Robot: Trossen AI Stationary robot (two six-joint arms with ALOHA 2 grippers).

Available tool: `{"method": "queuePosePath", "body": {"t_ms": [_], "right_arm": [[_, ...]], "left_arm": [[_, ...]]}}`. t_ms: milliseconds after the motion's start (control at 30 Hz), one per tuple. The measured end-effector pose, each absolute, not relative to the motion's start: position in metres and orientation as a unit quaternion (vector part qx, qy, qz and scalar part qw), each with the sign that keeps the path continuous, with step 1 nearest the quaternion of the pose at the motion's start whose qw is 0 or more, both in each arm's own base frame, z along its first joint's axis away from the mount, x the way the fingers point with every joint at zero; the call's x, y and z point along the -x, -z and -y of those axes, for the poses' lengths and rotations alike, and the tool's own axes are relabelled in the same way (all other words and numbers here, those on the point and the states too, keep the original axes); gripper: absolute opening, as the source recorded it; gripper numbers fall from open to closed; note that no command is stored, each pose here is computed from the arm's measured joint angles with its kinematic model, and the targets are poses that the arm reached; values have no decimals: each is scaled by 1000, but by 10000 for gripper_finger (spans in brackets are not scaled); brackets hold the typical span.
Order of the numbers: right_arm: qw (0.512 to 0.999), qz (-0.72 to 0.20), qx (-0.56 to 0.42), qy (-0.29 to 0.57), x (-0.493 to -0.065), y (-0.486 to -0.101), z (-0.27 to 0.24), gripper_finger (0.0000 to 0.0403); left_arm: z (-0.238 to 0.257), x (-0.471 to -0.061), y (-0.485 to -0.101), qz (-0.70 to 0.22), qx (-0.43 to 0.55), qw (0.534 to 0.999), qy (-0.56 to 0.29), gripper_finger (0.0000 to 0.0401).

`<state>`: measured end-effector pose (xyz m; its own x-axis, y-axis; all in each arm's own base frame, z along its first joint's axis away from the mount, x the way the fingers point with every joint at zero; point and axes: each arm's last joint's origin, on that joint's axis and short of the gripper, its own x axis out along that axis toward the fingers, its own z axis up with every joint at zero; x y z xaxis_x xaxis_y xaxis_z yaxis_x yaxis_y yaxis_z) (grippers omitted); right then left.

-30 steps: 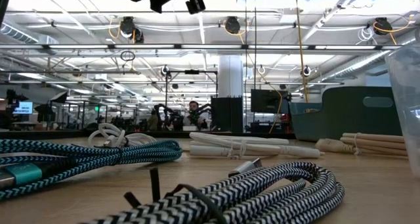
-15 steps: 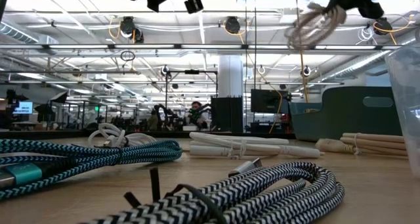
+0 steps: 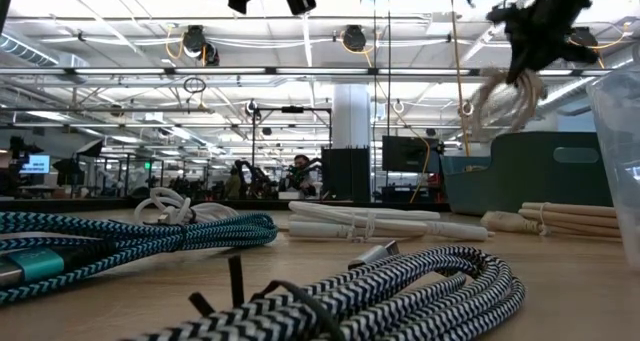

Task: Pick & Place USB Port
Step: Put the left light brown hdmi cable into the blue bin

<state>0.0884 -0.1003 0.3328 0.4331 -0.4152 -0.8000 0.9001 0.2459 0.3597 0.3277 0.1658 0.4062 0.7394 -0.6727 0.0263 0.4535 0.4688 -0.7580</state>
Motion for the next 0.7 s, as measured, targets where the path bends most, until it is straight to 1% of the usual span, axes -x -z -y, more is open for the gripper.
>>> {"method": "queuePosePath", "body": {"t_ms": [67, 200, 333, 433, 600, 700], "right_arm": [[730, -292, -440, 433, -90, -311, 103, 32], [753, -255, -474, 379, -94, -276, 105, 32], [740, -250, -488, 391, -90, -248, 101, 32], [740, -248, -479, 401, -85, -244, 97, 32], [754, -205, -476, 403, -81, -252, 92, 32], [755, -197, -476, 405, -78, -253, 89, 32]], "left_arm": [[-162, -330, -406, -142, 392, 844, 339, 168], [-157, -332, -406, -145, 389, 842, 345, 168], [-156, -333, -404, -149, 390, 841, 345, 168], [-156, -333, -402, -154, 395, 839, 342, 168], [-156, -333, -402, -154, 394, 839, 342, 168], [-156, -333, -402, -152, 390, 841, 342, 168]]}}
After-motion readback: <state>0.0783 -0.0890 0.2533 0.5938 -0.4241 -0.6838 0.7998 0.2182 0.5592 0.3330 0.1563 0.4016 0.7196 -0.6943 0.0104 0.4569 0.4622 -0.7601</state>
